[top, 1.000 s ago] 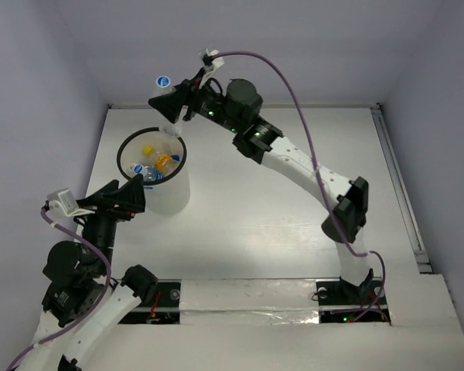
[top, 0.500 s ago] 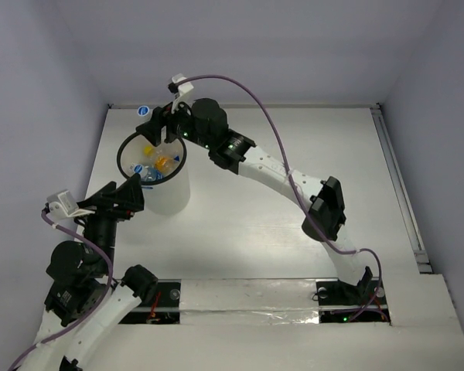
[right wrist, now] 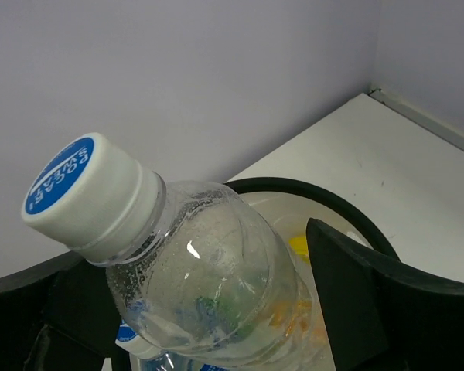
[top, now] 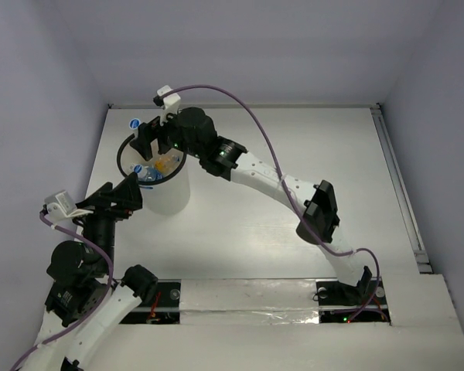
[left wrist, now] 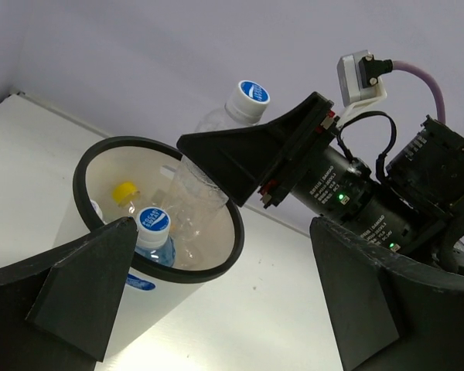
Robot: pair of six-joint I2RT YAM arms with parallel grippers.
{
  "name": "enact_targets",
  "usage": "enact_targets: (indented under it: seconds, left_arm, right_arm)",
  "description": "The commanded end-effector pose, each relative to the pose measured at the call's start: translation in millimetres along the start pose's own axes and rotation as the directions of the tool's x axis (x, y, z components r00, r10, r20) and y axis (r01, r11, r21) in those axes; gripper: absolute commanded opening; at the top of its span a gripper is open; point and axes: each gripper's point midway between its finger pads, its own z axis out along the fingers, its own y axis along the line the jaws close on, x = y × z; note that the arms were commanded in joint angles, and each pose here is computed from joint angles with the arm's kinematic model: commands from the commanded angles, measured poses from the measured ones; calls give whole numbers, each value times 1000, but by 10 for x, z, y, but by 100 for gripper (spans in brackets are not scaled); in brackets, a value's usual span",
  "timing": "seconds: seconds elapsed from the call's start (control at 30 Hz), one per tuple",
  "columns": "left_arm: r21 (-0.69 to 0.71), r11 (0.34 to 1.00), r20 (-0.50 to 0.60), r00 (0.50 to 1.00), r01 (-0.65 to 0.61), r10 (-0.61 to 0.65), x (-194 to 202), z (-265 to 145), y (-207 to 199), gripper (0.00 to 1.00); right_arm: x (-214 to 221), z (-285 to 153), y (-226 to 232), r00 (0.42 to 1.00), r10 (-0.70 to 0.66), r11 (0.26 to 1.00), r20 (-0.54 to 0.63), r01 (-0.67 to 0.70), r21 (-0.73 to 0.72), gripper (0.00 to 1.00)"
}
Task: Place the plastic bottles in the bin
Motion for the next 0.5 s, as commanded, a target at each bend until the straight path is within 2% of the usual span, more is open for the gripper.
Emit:
enact_targets:
  seconds: [0.0,0.1,0.13,0.2,0.23,0.27,0.33,0.47]
  left_arm:
    - [-18,1000,42,999,22,-21,-107,11,10,94]
    - [-27,999,56,998,28,-26,-151,-10,37,95]
    - [-26,999,64,997,35,-33,-174,-26,44,95]
    - [-30,998,80,996,47,-44,-218,-53,66,95]
    - [-30,998,85,995,52,-49,-234,-64,72,95]
    - [-27,998,90,995,56,-53,-247,-73,72,95]
    - [-26,998,95,994,61,-59,-263,-87,79,95]
    - [-25,997,95,993,67,-65,-273,-90,73,95]
  right_arm:
    - [-246,-113,112,999,-42,999,34,42,12,94]
    - [-206,-131,101,999,-42,999,12,41,17,94]
    - [-168,-130,154,999,-40,999,2,40,10,80]
    - [-92,-117,47,999,-35,997,-7,36,63,62]
    - [-8,-92,84,999,-35,998,-22,37,60,45]
    - [12,-96,82,999,-35,998,-30,37,60,41]
    - [123,-58,117,996,-46,997,-73,50,57,37]
    - [62,-66,92,991,-99,989,-93,108,99,35]
